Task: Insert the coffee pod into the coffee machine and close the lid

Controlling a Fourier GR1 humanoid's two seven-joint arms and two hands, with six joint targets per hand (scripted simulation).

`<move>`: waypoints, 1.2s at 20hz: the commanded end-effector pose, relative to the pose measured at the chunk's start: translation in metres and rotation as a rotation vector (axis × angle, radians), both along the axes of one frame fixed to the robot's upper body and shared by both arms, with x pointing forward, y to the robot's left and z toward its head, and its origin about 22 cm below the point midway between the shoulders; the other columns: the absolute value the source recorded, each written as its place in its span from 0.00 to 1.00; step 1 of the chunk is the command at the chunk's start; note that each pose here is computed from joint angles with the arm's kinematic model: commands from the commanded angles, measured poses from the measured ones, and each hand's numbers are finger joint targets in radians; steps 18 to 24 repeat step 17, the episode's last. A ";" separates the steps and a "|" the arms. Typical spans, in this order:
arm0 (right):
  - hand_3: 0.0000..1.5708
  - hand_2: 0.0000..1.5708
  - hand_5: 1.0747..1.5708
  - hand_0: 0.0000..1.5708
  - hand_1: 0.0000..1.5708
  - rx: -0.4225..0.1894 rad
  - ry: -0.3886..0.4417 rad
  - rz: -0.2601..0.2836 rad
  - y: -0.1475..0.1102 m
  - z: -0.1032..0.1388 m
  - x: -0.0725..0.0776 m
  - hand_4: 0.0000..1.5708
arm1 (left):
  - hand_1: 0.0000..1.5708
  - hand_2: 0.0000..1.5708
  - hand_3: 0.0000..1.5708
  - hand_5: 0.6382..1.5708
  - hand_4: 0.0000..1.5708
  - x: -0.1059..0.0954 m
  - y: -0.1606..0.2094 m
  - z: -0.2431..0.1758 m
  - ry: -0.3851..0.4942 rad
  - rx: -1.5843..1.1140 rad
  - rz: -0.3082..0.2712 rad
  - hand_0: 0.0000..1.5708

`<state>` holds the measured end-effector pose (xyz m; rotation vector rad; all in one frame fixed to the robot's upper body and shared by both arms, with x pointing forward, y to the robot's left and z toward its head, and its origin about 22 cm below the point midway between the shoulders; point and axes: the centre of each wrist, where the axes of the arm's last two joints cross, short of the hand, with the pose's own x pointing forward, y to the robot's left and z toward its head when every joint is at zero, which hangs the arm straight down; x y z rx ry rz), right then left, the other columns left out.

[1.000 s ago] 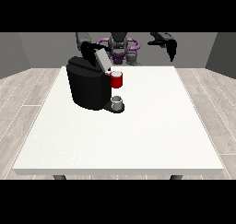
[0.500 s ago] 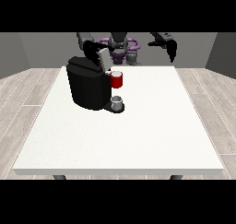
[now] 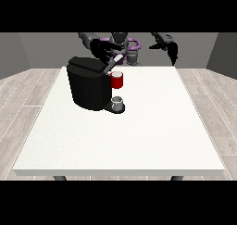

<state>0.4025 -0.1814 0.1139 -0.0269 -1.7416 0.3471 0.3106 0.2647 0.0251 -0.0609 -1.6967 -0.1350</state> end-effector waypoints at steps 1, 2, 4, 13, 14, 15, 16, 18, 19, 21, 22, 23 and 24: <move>0.00 0.00 1.00 0.00 0.00 -0.058 -0.073 0.051 0.015 -0.005 -0.003 0.09 | 0.00 0.00 0.00 1.00 0.11 0.000 0.015 0.004 0.000 -0.011 -0.006 0.00; 0.00 0.00 1.00 0.00 0.00 -0.060 -0.081 0.042 0.027 0.005 0.002 0.07 | 0.00 0.00 0.00 1.00 0.10 0.000 -0.020 0.004 0.005 0.004 -0.040 0.00; 0.00 0.00 1.00 0.00 0.00 -0.037 -0.101 0.094 0.036 0.009 0.001 0.08 | 0.00 0.00 0.00 1.00 0.00 0.007 0.009 0.008 -0.036 0.001 0.005 0.00; 0.00 0.00 1.00 0.00 0.00 0.151 -0.039 0.251 0.059 -0.045 -0.045 0.17 | 0.00 0.00 0.00 1.00 0.13 -0.016 0.012 -0.030 0.010 -0.030 0.043 0.00; 0.00 0.00 1.00 0.00 0.00 0.194 -0.010 0.238 0.049 -0.063 -0.054 0.18 | 0.00 0.00 0.00 1.00 0.16 -0.024 -0.001 -0.039 0.038 -0.037 0.057 0.00; 0.00 0.00 1.00 0.00 0.00 0.201 0.019 0.203 0.050 -0.059 -0.056 0.18 | 0.00 0.00 0.00 1.00 0.12 -0.037 0.015 -0.055 0.054 -0.036 0.071 0.00; 0.00 0.00 1.00 0.00 0.00 0.210 0.058 0.157 0.034 -0.094 -0.069 0.16 | 0.00 0.00 0.00 1.00 0.12 -0.025 0.006 -0.029 0.061 -0.042 0.058 0.00; 0.00 0.00 1.00 0.00 0.00 0.220 0.116 0.188 0.042 -0.102 -0.088 0.10 | 0.00 0.00 0.00 1.00 0.12 -0.047 0.025 -0.062 0.099 -0.036 0.107 0.00; 0.00 0.00 1.00 0.00 0.00 0.220 0.116 0.188 0.042 -0.102 -0.088 0.10 | 0.00 0.00 0.00 1.00 0.12 -0.047 0.025 -0.062 0.099 -0.036 0.107 0.00; 0.00 0.00 1.00 0.00 0.00 0.220 0.116 0.188 0.042 -0.102 -0.088 0.10 | 0.00 0.00 0.00 1.00 0.12 -0.047 0.025 -0.062 0.099 -0.036 0.107 0.00; 0.00 0.00 1.00 0.00 0.00 0.220 0.116 0.188 0.042 -0.102 -0.088 0.10 | 0.00 0.00 0.00 1.00 0.12 -0.047 0.025 -0.062 0.099 -0.036 0.107 0.00; 0.00 0.00 1.00 0.00 0.00 0.220 0.116 0.188 0.042 -0.102 -0.088 0.10 | 0.00 0.00 0.00 1.00 0.12 -0.047 0.025 -0.062 0.099 -0.036 0.107 0.00; 0.00 0.00 1.00 0.00 0.00 0.220 0.116 0.188 0.042 -0.102 -0.088 0.10 | 0.00 0.00 0.00 1.00 0.12 -0.047 0.025 -0.062 0.099 -0.036 0.107 0.00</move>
